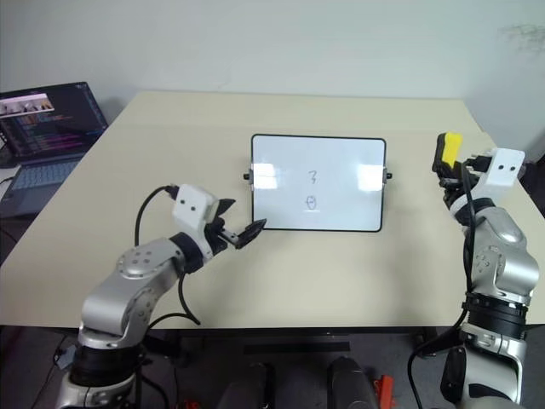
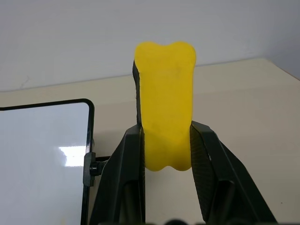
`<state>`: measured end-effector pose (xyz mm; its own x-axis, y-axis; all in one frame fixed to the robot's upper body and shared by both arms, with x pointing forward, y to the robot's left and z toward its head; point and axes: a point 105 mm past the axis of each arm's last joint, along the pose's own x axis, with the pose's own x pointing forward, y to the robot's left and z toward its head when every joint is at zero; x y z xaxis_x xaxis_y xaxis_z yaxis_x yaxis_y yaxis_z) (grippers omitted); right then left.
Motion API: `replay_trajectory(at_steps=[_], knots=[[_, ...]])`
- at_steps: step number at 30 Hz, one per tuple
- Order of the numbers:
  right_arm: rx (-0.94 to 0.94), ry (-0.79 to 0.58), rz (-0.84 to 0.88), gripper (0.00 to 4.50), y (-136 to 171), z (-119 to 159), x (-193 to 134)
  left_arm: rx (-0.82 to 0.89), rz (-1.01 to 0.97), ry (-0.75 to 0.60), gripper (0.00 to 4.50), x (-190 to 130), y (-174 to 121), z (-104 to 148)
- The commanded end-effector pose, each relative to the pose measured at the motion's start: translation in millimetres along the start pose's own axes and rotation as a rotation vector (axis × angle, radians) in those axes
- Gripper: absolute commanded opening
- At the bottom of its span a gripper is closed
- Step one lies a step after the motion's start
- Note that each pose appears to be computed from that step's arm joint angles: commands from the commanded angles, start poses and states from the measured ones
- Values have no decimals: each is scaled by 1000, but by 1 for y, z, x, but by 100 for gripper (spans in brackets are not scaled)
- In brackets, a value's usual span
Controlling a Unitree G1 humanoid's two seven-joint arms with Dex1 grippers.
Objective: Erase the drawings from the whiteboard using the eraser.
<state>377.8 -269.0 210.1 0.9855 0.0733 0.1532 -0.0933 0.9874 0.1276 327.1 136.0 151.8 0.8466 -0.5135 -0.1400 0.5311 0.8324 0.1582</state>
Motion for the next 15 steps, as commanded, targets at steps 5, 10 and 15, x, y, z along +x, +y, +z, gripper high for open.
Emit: replay_trajectory(at_steps=[5,10,15], knots=[[-26,-76,34,98,9,25,2,10,4,-31,450,1,-10,3],[-29,-75,41,98,11,27,5,3,-5,-25,450,1,-11,2],[-34,-70,71,98,17,28,7,-23,-14,-6,450,3,-13,1]])
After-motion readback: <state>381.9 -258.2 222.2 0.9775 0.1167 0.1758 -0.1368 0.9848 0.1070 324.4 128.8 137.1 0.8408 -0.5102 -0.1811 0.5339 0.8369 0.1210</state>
